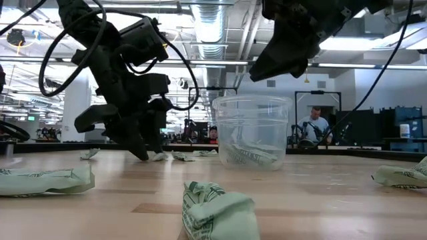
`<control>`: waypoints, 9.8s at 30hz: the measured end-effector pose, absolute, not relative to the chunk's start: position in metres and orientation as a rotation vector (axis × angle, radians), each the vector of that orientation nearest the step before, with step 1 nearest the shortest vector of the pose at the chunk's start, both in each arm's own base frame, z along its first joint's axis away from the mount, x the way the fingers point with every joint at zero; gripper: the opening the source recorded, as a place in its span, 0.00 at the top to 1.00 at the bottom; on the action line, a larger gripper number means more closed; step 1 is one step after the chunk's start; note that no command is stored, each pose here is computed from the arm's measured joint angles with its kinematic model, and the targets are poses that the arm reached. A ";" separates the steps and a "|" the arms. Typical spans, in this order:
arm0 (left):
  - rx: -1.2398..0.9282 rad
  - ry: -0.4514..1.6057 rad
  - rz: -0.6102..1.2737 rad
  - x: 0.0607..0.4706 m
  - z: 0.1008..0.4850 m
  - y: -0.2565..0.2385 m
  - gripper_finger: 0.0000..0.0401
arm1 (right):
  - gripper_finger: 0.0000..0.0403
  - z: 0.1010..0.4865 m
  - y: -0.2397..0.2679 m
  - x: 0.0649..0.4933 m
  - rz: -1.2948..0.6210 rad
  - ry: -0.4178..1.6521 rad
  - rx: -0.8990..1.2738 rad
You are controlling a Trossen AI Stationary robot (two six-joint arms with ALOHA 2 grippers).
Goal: Pick and place Stevia / Truvia into bins
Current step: Put the stevia packet into the transparent container
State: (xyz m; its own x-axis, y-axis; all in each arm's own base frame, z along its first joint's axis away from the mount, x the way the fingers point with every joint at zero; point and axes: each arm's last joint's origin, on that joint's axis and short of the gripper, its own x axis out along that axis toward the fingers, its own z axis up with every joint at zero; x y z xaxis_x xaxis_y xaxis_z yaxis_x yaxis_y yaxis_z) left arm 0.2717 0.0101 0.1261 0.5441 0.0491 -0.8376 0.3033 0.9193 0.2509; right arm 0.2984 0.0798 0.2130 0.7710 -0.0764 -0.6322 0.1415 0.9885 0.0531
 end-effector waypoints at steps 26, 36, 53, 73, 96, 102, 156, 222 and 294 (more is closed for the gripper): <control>0.117 1.078 -0.029 0.264 0.123 -0.002 0.98 | 0.76 0.215 0.079 0.295 -0.422 0.589 -0.033; 0.122 0.950 -0.026 0.256 0.158 -0.008 1.00 | 0.76 0.208 0.073 0.286 -0.559 0.643 -0.101; 0.118 0.284 -0.318 0.291 0.226 -0.008 1.00 | 0.76 0.198 0.055 0.264 -0.861 0.700 -0.101; 0.115 0.499 -0.408 0.359 0.189 -0.010 1.00 | 0.76 0.192 0.054 0.248 -0.931 0.778 -0.043; 0.117 0.531 -0.336 0.352 0.201 -0.005 0.70 | 0.76 0.193 0.050 0.251 -0.946 0.760 -0.036; 0.120 0.630 -0.264 0.324 0.228 0.000 0.68 | 0.76 0.191 0.024 0.255 -0.932 0.902 -0.063; 0.128 0.897 -0.215 0.289 0.228 0.003 0.68 | 0.55 0.124 -0.157 0.280 -0.694 0.973 0.637; 0.063 1.557 0.184 0.216 0.164 0.010 0.68 | 0.99 0.240 0.087 0.349 -0.150 1.153 0.065; 0.362 1.444 -0.195 0.212 0.139 0.007 0.68 | 0.77 0.220 0.071 0.228 -0.589 0.839 0.101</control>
State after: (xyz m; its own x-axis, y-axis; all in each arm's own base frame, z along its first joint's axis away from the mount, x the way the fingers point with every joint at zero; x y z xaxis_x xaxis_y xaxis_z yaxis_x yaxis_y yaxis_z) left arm 0.2119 0.0067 0.1391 0.1234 0.0865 -0.9886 0.3454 0.9301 0.1245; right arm 0.2277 0.0707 0.2205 0.5191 -0.4514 -0.7258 0.5289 0.8367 -0.1421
